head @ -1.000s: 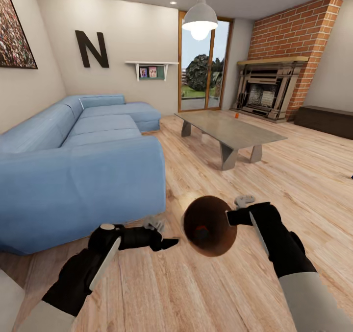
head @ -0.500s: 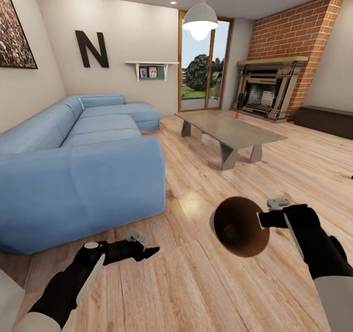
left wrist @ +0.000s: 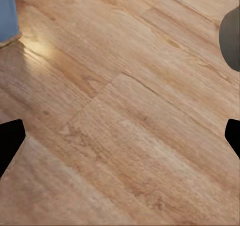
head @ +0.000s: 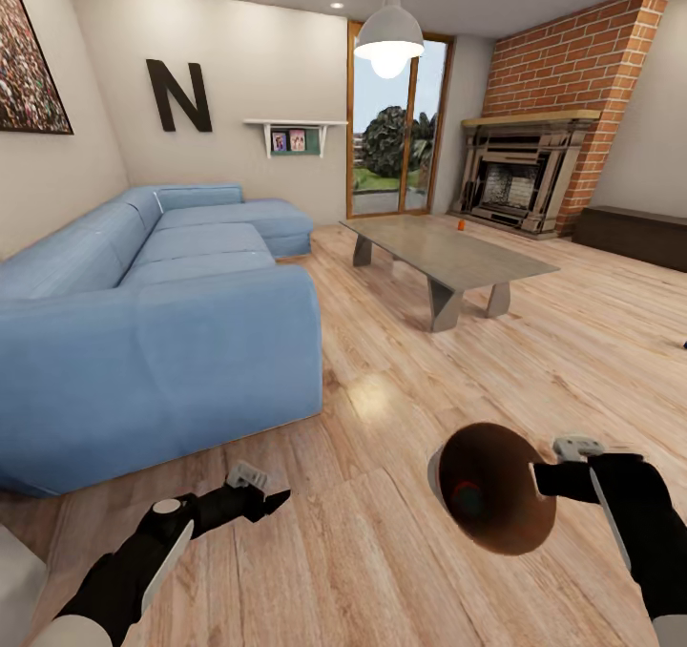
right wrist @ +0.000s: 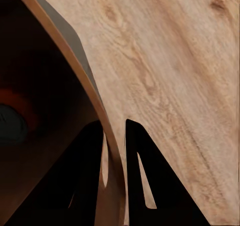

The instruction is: Put the three can of soda from the living room inside the tash can in the kitchen.

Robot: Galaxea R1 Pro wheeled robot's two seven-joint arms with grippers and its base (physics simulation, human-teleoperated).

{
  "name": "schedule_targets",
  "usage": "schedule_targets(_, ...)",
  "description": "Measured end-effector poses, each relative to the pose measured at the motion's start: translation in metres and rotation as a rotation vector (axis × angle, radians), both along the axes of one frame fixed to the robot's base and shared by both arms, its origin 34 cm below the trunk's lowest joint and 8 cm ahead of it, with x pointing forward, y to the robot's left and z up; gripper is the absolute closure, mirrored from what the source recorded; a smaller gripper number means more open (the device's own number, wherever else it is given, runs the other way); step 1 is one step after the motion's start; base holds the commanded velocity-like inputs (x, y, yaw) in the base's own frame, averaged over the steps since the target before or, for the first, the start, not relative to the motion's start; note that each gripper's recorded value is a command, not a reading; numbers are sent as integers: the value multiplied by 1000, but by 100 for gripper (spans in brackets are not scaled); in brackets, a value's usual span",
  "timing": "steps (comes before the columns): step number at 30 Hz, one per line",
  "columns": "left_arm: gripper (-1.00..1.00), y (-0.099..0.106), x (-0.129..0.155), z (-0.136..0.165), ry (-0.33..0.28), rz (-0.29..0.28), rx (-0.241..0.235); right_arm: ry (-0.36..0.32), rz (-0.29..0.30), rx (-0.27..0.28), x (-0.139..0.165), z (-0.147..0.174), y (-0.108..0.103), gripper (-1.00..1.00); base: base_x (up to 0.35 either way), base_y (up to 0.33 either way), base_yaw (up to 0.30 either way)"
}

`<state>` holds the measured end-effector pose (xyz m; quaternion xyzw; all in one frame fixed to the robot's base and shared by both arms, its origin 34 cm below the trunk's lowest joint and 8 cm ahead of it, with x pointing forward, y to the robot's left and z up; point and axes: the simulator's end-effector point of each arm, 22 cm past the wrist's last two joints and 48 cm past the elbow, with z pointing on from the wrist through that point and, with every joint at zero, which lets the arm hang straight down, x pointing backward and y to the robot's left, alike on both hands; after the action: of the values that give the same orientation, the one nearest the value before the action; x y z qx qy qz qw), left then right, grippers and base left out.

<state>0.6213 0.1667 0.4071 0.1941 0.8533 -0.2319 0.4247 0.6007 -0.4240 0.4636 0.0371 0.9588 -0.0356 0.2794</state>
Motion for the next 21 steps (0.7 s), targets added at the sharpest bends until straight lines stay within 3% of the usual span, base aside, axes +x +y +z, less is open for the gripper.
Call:
schedule_targets(4,-100,9,4,-5,-24,32,13,36,8,10,-25,-20,8,100,0,0,0)
schedule_targets(6,-100,12,6,-4,-35,41,13,12,13,-9,-23,-11,7,100,0,0,0)
schedule_targets(12,-100,18,10,-3,-51,64,20,11,18,21,-24,-14,19,100,0,0,0)
schedule_targets(21,-100,25,16,-5,-61,109,43,27,15,14,-32,-21,19,100,0,0,0)
